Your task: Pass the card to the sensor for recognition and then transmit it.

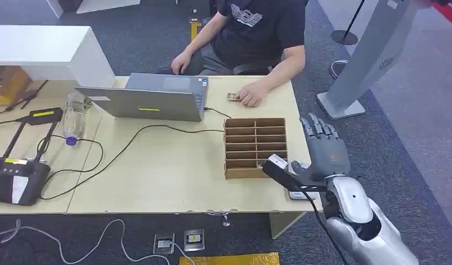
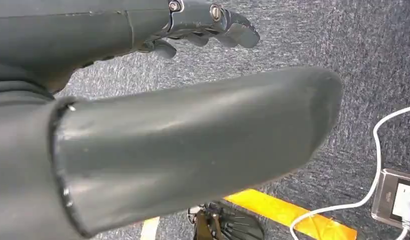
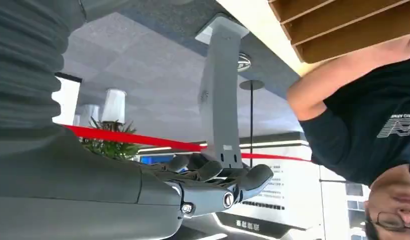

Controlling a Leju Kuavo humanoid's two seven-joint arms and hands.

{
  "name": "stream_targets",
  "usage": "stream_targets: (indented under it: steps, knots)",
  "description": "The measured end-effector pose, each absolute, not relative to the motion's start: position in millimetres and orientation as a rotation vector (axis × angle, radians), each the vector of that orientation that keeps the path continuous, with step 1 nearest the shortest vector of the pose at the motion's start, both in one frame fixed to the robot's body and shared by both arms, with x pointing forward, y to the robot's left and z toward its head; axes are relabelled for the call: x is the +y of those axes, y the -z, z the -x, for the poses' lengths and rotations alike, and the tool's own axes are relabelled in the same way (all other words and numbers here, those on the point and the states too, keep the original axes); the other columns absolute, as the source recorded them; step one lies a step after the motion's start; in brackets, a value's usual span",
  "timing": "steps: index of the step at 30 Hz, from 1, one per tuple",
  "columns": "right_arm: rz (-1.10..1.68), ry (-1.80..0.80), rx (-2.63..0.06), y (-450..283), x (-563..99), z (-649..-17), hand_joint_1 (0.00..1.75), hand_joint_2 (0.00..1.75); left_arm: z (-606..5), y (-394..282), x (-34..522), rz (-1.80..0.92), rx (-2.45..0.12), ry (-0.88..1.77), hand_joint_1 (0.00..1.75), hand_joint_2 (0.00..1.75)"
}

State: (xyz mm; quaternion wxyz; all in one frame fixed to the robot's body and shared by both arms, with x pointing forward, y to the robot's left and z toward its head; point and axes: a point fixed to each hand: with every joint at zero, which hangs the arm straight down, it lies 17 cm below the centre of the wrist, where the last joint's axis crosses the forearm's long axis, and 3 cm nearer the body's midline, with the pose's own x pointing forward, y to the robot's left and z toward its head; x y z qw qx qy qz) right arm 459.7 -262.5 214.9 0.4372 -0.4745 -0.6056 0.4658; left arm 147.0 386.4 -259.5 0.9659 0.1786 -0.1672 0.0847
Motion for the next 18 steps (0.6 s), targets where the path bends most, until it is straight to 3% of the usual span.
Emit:
stream_targets:
  steps: [18]
  knots:
    - [1.088,-1.173,-1.515,-182.6,-228.7,-442.1,0.00,1.75,-148.9,259.2,388.0,-0.347,-0.340,-0.162,0.00,0.00]
